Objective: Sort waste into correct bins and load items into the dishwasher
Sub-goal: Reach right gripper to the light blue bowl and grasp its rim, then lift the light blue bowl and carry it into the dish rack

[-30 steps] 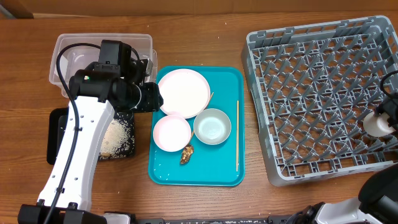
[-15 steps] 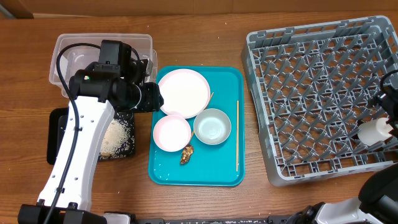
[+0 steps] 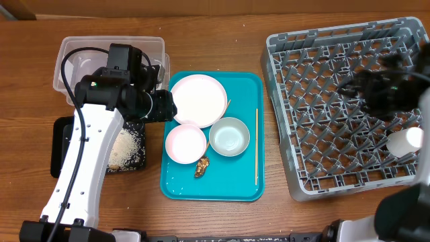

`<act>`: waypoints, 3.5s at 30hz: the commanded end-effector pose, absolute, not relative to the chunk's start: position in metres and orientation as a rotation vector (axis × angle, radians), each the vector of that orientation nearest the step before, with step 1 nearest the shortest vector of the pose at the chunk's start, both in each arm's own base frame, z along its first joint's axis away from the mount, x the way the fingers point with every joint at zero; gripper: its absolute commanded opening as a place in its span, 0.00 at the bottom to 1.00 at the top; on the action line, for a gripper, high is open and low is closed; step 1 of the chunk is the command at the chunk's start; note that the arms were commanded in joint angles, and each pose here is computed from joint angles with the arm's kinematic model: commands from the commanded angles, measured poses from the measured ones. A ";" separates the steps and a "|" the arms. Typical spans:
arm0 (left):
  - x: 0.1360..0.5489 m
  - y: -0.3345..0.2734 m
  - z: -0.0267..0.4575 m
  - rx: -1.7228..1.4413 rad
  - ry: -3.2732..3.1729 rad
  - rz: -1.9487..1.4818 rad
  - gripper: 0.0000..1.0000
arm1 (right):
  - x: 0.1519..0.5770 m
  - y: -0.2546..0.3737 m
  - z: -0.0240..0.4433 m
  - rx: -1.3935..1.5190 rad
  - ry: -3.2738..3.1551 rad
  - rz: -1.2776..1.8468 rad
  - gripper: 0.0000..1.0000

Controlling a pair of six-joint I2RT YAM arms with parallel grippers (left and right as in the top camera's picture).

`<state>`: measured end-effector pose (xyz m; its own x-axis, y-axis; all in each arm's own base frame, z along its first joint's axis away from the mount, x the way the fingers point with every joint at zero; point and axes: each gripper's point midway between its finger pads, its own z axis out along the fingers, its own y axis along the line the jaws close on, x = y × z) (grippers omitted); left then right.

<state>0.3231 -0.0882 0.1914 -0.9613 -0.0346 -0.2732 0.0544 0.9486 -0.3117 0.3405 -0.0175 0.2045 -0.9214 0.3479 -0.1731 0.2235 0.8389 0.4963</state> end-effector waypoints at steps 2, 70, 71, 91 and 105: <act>0.325 -0.088 0.196 0.001 2.812 -0.459 0.54 | 0.334 0.056 0.221 0.060 2.795 0.645 0.86; 0.321 -0.025 0.187 -0.318 2.854 -0.228 0.67 | 0.409 -0.094 0.335 0.721 2.033 -0.697 0.04; 0.321 -0.025 0.187 -0.318 2.854 -0.228 0.68 | 0.410 -0.103 0.337 0.750 2.013 -0.700 0.04; 0.317 -0.030 0.187 -0.315 2.871 -0.266 0.68 | 0.408 -0.264 0.239 1.097 1.888 -1.326 0.04; 0.317 -0.031 0.187 -0.313 2.873 -0.277 0.68 | 0.407 -0.250 0.162 1.173 2.090 -1.230 0.04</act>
<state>0.3139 -0.0291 0.1811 -0.9543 -0.2202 -0.2019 -0.1815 0.9641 -0.1936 0.4078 -0.2560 0.1669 -0.5966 0.4025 -0.6943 0.8012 0.2481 -0.5446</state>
